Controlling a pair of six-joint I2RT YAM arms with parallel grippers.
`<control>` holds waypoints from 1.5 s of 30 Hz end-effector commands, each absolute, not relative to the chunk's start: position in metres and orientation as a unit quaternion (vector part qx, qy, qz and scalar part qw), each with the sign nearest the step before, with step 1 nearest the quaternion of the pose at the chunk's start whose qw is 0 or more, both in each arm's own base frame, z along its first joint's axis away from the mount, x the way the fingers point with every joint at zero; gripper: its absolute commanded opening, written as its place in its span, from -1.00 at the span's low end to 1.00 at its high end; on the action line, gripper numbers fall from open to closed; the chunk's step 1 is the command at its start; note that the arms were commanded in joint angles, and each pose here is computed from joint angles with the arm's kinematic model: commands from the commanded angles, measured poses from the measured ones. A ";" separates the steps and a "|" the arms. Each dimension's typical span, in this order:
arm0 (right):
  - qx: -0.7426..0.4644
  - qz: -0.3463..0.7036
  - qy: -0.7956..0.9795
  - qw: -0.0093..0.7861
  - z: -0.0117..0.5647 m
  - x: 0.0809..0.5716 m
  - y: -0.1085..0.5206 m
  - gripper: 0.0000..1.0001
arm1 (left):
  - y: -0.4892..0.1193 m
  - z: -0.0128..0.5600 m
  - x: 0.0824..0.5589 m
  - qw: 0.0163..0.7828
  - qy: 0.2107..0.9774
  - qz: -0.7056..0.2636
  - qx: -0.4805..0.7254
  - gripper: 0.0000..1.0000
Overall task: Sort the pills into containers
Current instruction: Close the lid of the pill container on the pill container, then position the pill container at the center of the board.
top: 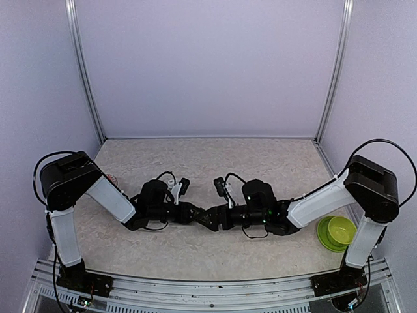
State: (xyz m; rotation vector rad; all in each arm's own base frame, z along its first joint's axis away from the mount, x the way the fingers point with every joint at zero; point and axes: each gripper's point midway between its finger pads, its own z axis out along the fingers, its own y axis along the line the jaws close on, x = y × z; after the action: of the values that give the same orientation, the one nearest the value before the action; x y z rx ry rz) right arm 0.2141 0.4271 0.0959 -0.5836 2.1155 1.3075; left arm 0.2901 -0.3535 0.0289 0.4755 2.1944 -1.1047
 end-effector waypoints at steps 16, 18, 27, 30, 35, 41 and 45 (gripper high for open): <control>-0.276 0.217 0.863 0.363 0.070 0.229 0.396 1.00 | -0.334 0.039 0.287 0.327 0.831 -0.417 0.172 0.76; -0.274 0.206 0.867 0.361 0.064 0.230 0.395 1.00 | -0.332 0.043 0.287 0.333 0.828 -0.417 0.173 0.96; -0.262 0.167 0.883 0.351 0.037 0.236 0.390 1.00 | -0.318 0.069 0.290 0.381 0.812 -0.412 0.158 0.98; -0.256 0.154 0.887 0.352 0.032 0.241 0.391 1.00 | -0.312 0.078 0.290 0.397 0.806 -0.413 0.151 0.98; -0.248 0.131 0.893 0.352 0.026 0.249 0.394 1.00 | -0.303 0.090 0.289 0.422 0.794 -0.414 0.142 0.98; -0.238 0.080 0.902 0.351 0.017 0.260 0.386 1.00 | -0.293 0.104 0.288 0.448 0.781 -0.414 0.132 0.98; -0.232 0.061 0.906 0.348 0.015 0.266 0.379 1.00 | -0.290 0.107 0.288 0.454 0.779 -0.413 0.129 0.98</control>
State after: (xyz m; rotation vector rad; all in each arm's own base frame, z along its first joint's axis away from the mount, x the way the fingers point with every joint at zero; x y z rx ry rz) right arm 0.2598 0.3932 0.0231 -0.6252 2.3196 0.2690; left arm 0.2830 -0.2954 0.0919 0.3424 1.9875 -1.0296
